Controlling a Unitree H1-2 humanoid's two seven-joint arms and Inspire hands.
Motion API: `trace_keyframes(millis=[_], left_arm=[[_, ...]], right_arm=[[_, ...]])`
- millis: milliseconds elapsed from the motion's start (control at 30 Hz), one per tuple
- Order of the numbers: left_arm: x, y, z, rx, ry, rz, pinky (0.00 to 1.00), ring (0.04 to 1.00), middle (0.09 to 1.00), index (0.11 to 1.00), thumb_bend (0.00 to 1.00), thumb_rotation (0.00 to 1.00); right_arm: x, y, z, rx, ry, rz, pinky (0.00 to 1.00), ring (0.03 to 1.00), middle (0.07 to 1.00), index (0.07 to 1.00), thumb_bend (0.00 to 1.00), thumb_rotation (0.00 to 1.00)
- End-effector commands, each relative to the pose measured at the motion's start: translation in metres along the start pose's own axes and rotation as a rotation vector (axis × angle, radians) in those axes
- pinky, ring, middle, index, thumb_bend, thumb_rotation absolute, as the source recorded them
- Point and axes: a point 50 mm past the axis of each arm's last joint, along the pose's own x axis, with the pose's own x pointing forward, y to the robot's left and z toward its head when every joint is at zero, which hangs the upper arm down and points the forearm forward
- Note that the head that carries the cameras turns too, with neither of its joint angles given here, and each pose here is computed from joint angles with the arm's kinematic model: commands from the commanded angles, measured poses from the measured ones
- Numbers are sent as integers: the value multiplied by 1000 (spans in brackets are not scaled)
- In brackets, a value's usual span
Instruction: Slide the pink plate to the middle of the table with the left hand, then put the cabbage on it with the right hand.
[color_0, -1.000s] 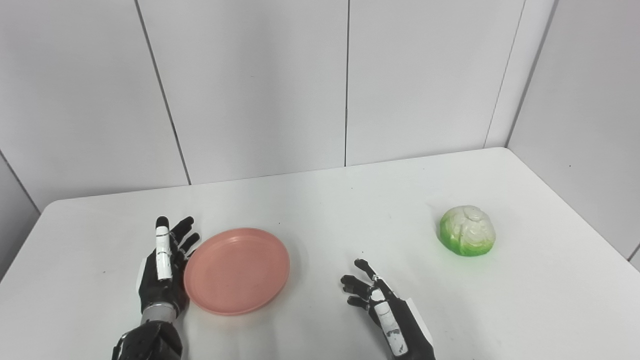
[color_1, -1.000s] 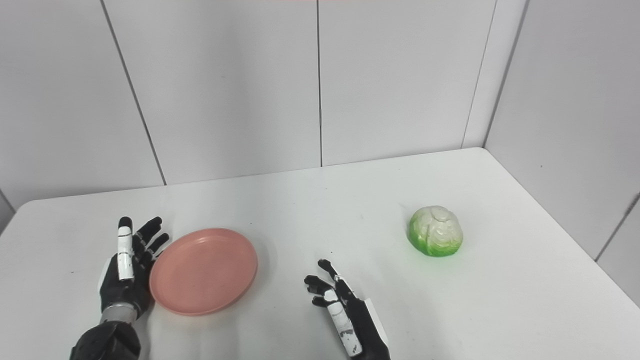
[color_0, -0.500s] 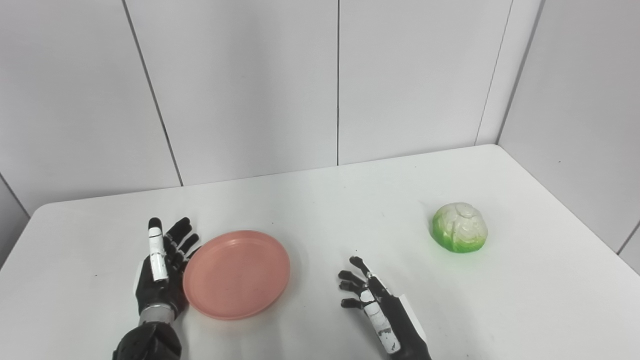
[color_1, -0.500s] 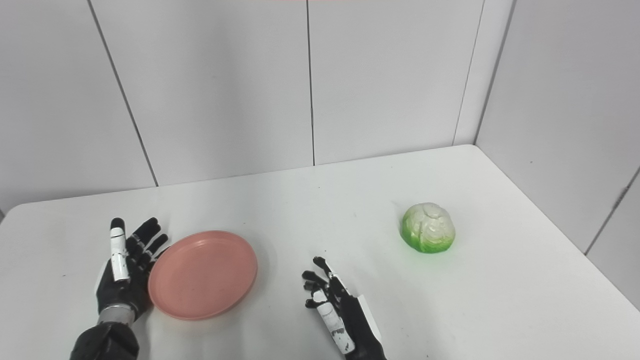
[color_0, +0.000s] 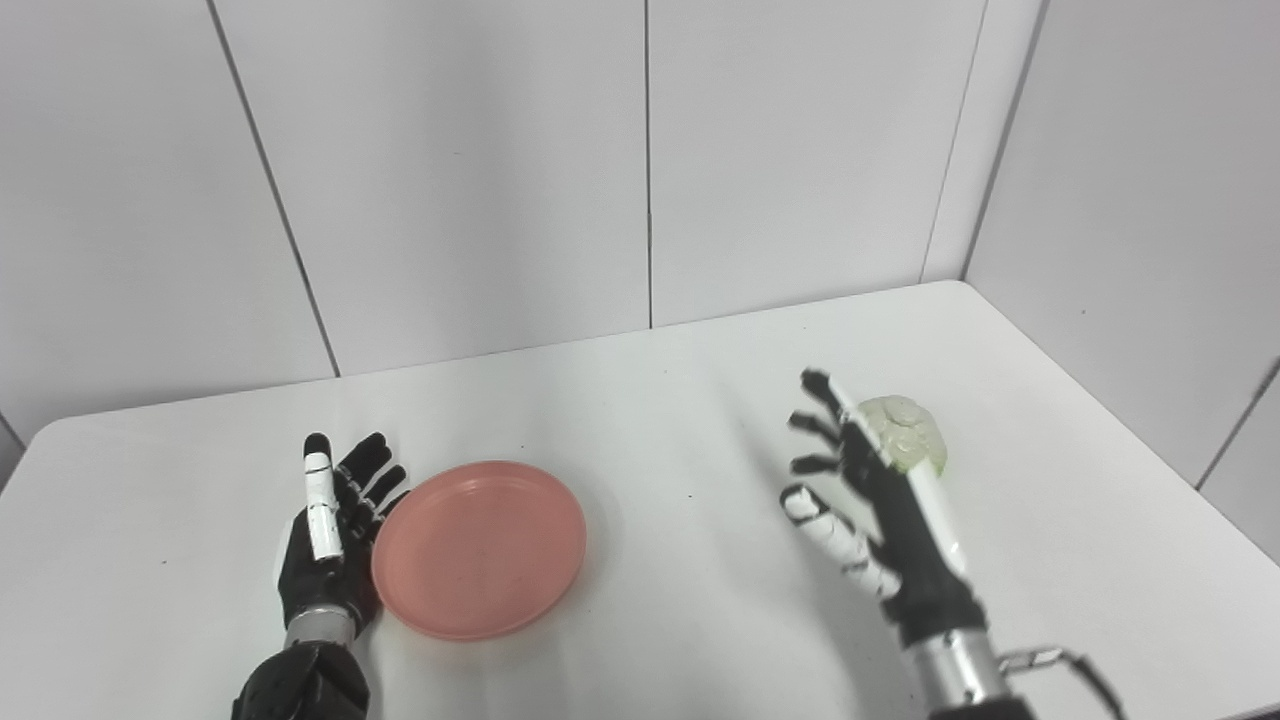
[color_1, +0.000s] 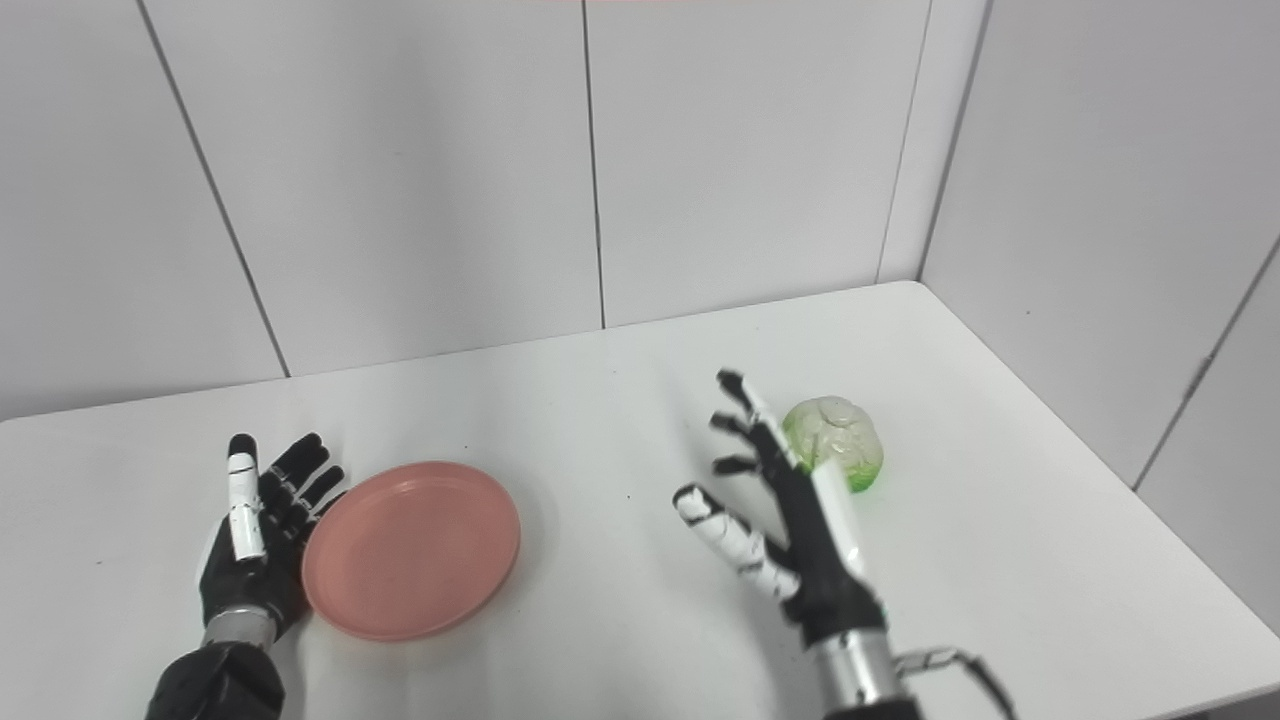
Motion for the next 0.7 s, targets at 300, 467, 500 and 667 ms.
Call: trace_keyframes(millis=[300,467,500,667], left_arm=[[4,-6,8,6,-18,-22,761,833,848,700,622,956],[4,-5,7,9,-12,-21,763,835,845,699,620,956],[4,-5,7,7,-11,-22,762,833,843,697,620,955],[4,-3,7,3,-8,-18,769,836,844,704,613,950]], right_arm=[[70,-62,18,-541,-156,-26,671,823,869,872,1000,872],[97,-82,14,-715,-115,8,724,866,875,866,1000,839],[104,-85,10,-742,-97,20,733,873,878,866,1000,836],[127,-91,-16,-833,-23,59,817,884,880,863,1000,794]])
